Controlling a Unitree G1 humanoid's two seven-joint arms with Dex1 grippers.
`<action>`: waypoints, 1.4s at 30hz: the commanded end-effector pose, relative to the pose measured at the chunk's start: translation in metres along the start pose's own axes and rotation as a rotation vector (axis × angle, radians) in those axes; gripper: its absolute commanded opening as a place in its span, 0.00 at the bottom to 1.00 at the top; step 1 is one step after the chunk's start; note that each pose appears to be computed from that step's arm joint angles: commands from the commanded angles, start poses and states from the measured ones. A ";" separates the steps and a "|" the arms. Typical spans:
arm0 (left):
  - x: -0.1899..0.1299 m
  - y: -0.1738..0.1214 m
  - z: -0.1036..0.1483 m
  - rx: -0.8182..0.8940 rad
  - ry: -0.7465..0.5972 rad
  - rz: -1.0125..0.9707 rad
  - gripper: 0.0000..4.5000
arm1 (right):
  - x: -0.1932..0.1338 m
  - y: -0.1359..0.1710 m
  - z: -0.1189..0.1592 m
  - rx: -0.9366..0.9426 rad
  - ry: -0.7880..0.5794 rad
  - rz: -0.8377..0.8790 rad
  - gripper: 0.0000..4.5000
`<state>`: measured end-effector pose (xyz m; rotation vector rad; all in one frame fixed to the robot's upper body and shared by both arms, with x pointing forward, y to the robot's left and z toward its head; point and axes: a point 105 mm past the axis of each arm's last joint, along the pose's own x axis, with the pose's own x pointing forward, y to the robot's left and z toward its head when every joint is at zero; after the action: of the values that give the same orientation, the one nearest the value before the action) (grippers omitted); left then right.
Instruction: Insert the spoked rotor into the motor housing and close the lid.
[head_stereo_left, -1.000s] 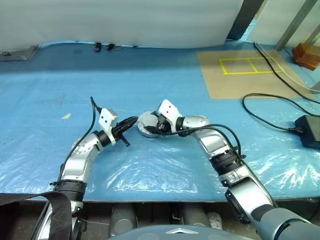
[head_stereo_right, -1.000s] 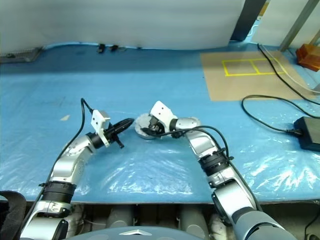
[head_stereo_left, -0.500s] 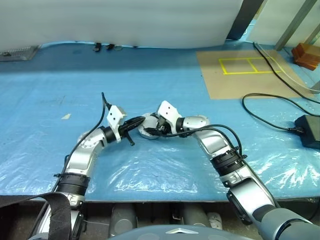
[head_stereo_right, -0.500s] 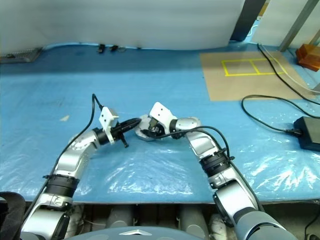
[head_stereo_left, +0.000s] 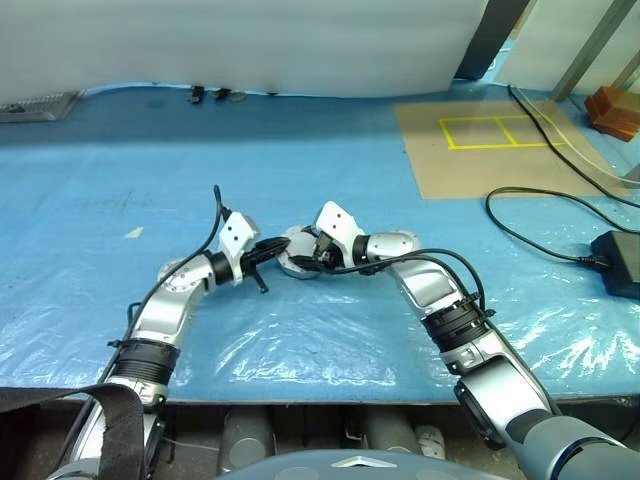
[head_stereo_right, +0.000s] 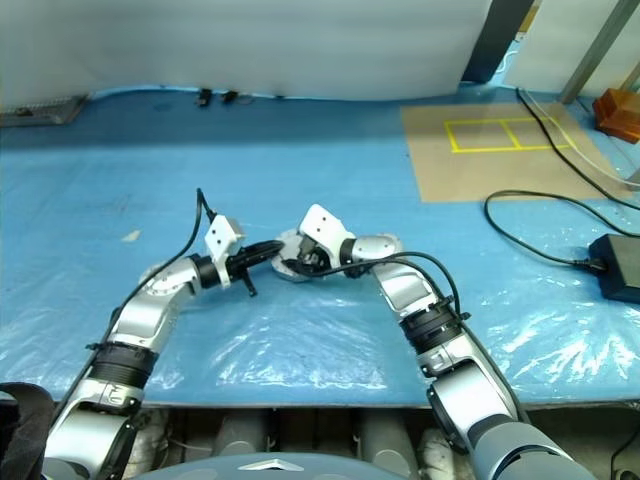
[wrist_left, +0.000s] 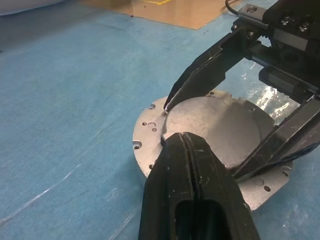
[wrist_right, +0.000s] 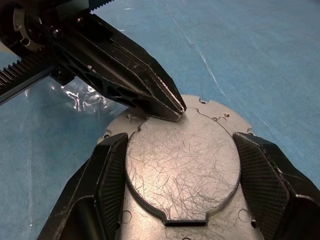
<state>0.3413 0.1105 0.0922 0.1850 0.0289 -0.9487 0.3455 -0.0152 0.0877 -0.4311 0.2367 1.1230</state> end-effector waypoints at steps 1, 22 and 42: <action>0.004 -0.002 0.004 0.078 0.039 -0.039 0.00 | 0.005 0.020 -0.044 0.082 0.153 0.071 0.66; 0.015 -0.011 -0.007 0.112 0.162 -0.113 0.00 | -0.004 0.010 0.013 0.039 -0.141 0.023 0.99; 0.012 -0.013 -0.008 0.083 0.171 -0.139 0.00 | -0.050 -0.003 0.009 0.439 -0.261 0.078 0.99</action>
<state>0.3425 0.0912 0.0980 0.3480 0.0856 -1.0637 0.3362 -0.0583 0.0950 0.0280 0.2862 1.0811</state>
